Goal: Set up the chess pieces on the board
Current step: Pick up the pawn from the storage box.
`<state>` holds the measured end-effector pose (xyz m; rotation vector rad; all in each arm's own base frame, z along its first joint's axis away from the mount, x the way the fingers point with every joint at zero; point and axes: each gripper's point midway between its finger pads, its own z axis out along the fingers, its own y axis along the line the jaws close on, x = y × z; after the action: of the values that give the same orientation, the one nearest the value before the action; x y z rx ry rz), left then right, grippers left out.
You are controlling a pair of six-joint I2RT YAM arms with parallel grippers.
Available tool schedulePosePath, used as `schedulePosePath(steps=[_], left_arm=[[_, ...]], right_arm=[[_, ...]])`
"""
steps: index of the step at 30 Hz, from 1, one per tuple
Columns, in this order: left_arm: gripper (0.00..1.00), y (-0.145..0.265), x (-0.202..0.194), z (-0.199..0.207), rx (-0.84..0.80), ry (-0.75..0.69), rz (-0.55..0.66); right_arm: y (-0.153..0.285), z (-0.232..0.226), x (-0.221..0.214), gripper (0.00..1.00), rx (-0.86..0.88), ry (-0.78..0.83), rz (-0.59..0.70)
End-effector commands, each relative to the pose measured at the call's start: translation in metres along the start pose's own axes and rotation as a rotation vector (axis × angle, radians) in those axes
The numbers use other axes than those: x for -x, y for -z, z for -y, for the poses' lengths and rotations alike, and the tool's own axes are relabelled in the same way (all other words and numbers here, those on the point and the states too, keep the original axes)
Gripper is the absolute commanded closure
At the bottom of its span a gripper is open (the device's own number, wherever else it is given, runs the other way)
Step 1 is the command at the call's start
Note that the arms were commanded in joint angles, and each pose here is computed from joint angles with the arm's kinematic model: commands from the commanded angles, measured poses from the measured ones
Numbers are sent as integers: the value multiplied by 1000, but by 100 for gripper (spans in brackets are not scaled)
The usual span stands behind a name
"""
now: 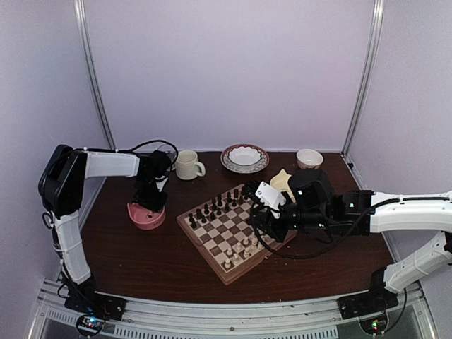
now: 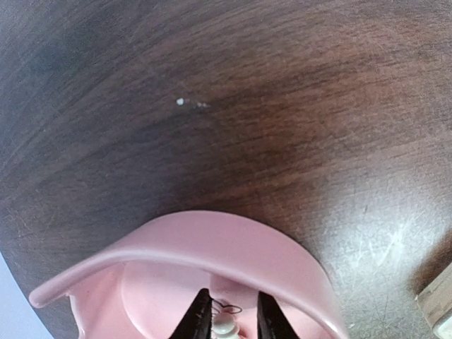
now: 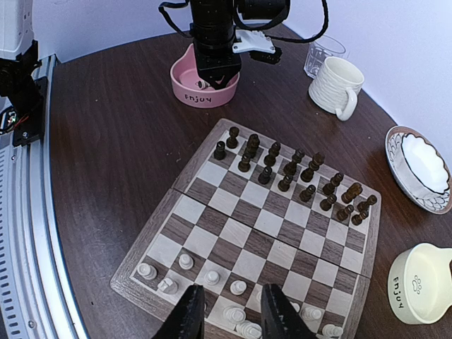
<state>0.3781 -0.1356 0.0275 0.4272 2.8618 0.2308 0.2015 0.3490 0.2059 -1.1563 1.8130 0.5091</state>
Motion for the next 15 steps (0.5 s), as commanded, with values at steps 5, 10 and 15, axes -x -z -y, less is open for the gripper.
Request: schedulePosePath(steps=[5,10,15], left_arm=[[77,9,-18,-9,11,64,4],[57,15,-24,-10,0,80,18],[54,9,-33,-7,-8,80,-15]], right_arm=[[4,-1,0,69,1,-11,13],[3,-1,0,69,1,-11,11],[4,-2,1,69,3,-10,13]])
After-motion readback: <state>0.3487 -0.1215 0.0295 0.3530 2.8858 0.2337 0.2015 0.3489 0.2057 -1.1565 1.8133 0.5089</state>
